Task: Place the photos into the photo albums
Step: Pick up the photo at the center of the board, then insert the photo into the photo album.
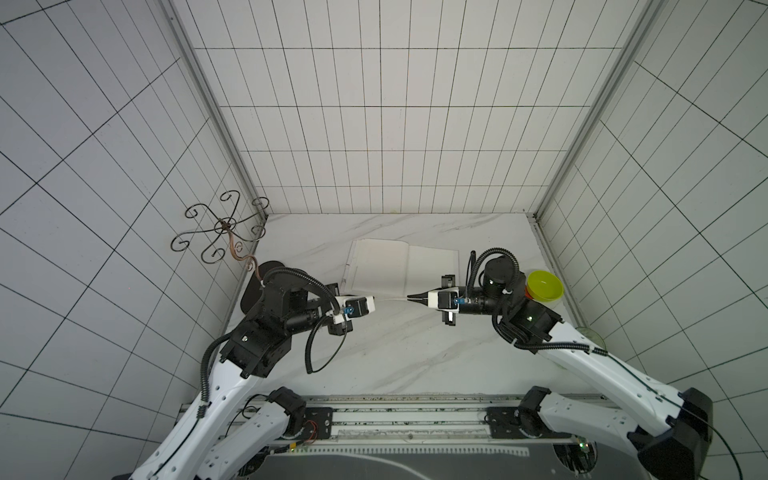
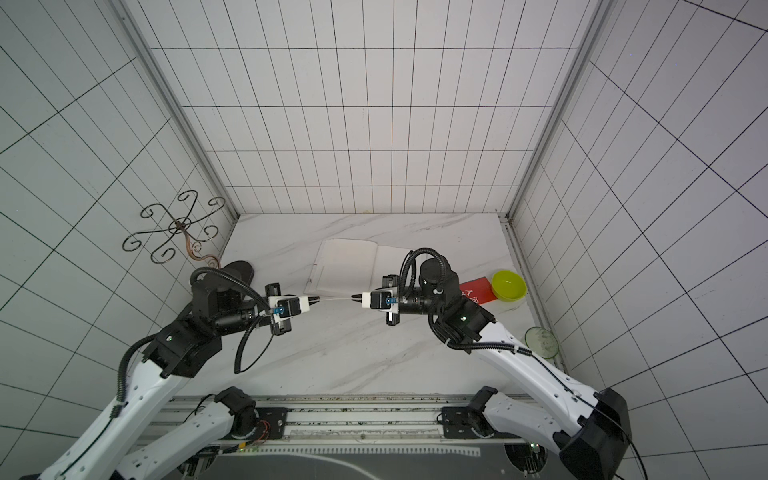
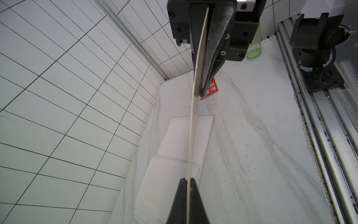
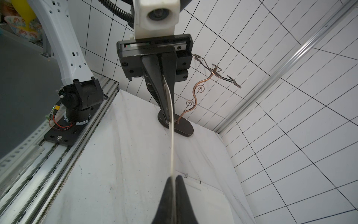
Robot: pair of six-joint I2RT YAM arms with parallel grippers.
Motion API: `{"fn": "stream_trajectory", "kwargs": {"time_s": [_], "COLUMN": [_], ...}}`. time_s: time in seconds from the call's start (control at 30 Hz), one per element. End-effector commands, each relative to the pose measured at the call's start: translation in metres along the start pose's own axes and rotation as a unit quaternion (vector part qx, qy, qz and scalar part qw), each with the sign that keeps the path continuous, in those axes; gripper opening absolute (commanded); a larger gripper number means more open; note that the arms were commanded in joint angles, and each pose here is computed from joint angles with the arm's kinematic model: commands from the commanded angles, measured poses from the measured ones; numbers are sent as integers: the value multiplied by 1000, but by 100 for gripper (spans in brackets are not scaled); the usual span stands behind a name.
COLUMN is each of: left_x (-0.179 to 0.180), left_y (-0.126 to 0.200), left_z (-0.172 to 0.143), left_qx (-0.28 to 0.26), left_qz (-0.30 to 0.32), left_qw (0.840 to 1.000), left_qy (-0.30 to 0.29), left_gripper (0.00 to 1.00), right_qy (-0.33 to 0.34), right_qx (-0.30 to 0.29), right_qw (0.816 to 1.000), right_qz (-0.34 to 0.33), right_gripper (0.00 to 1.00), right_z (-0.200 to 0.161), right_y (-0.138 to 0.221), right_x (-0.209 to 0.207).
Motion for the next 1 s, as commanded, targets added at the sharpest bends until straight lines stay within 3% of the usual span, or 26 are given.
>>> {"fn": "stream_trajectory", "kwargs": {"time_s": [0.0,0.07,0.1,0.17,0.23,0.37,0.57,0.7,0.8,0.9,0.97], "left_x": [2,3,5,10,18,38,77,114,142,153,155], "left_y": [3,3,3,2,3,8,29,37,32,19,10], "left_z": [10,10,11,14,17,24,35,30,10,0,-3], "left_qx": [-20,-30,-38,-53,-64,-77,-142,-168,-157,-137,-130], "left_qz": [9,18,26,44,65,117,223,293,345,340,326], "left_qw": [1000,999,999,997,996,990,961,926,891,876,871], "left_qy": [-18,-18,-19,-19,-17,3,78,170,249,313,344], "left_gripper": [0,0,5,33,49,59,89,94,93,90,85], "right_qy": [42,38,31,20,5,-30,-138,-247,-351,-441,-485], "right_qx": [-28,-29,-30,-27,-18,14,58,70,88,106,105], "right_qw": [997,997,997,996,995,989,962,926,876,821,795], "right_qz": [-53,-64,-71,-82,-100,-142,-227,-276,-319,-345,-349], "right_gripper": [0,0,0,0,0,0,0,0,0,0,0], "right_z": [36,36,37,37,34,20,-13,-48,-89,-131,-149], "right_y": [12,14,15,18,21,27,51,71,87,102,108], "right_x": [-34,-35,-37,-41,-48,-64,-98,-117,-123,-111,-101]}}
Point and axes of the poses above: each gripper's point midway between its finger pads, its own y axis back along the fingers, its own x axis along the line the jaws close on, z = x × y, the point moved 2 cm from there along y, back along the fingers, and after that the axes turned 15 degrees about y, right-handed, at the moved point
